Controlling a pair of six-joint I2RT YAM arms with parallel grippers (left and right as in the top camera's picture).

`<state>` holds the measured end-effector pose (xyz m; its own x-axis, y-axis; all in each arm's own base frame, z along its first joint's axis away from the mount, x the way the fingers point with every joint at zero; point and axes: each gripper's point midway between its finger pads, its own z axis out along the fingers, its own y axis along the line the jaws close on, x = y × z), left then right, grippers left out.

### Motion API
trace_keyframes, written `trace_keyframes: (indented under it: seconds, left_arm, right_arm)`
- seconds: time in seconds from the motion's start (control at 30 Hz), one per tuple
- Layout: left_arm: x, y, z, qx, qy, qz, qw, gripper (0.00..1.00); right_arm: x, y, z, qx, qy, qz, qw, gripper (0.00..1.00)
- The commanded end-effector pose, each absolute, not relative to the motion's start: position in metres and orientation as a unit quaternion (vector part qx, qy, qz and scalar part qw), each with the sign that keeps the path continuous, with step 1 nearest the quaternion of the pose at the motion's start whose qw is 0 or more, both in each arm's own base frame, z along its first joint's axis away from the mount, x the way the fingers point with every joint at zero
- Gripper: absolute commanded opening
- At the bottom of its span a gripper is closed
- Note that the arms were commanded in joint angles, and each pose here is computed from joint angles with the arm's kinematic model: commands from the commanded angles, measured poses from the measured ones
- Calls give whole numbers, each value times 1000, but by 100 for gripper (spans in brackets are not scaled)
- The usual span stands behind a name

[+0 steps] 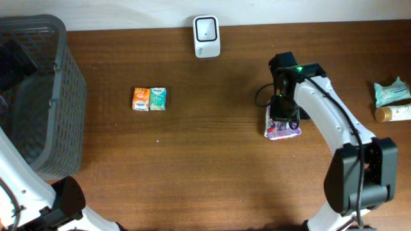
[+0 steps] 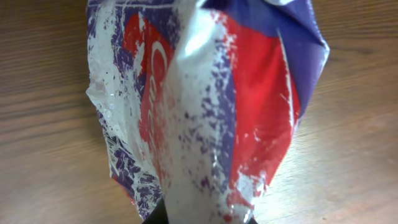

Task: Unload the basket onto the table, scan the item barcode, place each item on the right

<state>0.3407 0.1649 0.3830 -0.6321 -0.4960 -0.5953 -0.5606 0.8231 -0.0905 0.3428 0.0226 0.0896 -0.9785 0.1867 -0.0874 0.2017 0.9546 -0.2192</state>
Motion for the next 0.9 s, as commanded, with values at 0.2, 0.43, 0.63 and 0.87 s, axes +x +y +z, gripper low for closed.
trace_keyframes:
  seconds: [0.2,0.43,0.63,0.87]
  left_arm:
    - [341,165,382,-296,901,49,312,99]
    - [341,165,382,-296,901,49,312,99]
    - [341,165,382,-296,901,49,312,99]
    - [341,165,382,-296,901,49,312,99]
  right_arm:
    - [350,79,82,58,996,-51,49,36]
    - [362,190,108,-91,987,75,107,83]
    - [400,94,155,-13,991,55,125,93]
    - [377,80,95,-90,960,262,47,92]
